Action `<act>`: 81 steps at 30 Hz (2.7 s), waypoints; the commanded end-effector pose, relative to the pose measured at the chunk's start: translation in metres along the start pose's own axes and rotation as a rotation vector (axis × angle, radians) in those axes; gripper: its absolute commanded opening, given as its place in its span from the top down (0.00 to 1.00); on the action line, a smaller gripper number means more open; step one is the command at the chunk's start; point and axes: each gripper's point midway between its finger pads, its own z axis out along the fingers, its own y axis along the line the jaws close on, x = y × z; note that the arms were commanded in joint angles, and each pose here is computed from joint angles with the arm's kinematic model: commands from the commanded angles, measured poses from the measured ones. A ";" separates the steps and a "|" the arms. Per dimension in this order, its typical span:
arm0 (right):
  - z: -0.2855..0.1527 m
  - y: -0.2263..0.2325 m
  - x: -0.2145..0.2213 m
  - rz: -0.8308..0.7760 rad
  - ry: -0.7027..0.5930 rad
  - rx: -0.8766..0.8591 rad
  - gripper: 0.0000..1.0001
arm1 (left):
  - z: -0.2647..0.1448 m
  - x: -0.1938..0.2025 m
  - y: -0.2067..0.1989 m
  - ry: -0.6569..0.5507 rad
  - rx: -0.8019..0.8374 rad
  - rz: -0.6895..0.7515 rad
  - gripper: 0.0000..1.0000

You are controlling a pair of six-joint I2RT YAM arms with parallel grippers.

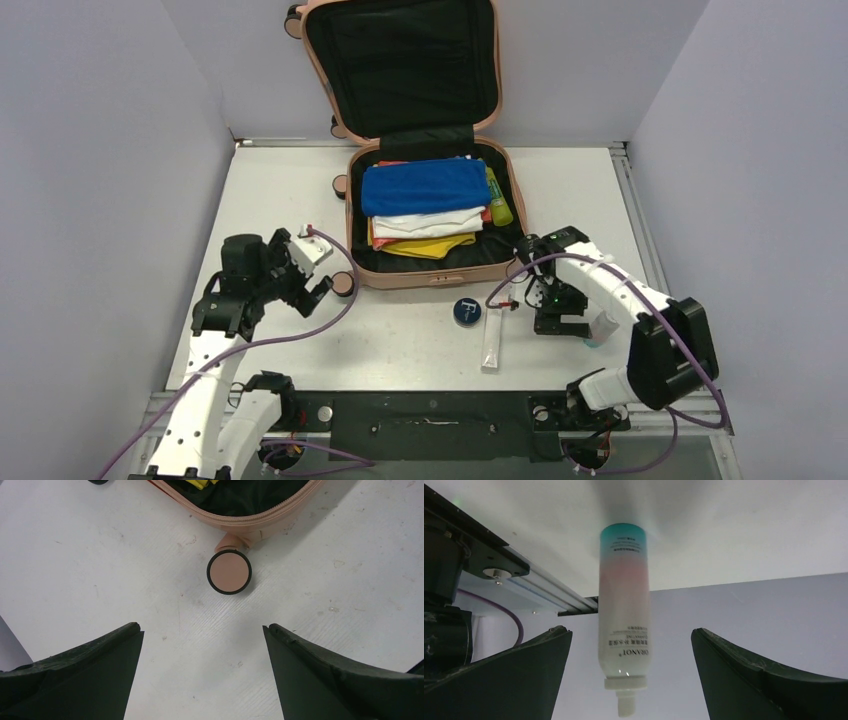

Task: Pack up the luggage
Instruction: Pick up the makeup from the corner of the board, then place the makeup in the luggage.

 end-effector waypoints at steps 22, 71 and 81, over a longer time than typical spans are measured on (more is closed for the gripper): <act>0.031 0.023 0.043 -0.134 0.336 0.076 0.04 | -0.013 -0.007 -0.013 0.005 0.093 0.051 0.04; -0.164 -0.154 -0.102 0.179 -0.640 0.390 0.95 | -0.015 -0.020 -0.013 -0.068 0.075 0.040 0.04; -0.194 -0.258 -0.150 0.897 -1.111 0.454 0.95 | -0.016 -0.017 -0.011 -0.056 0.057 0.028 0.04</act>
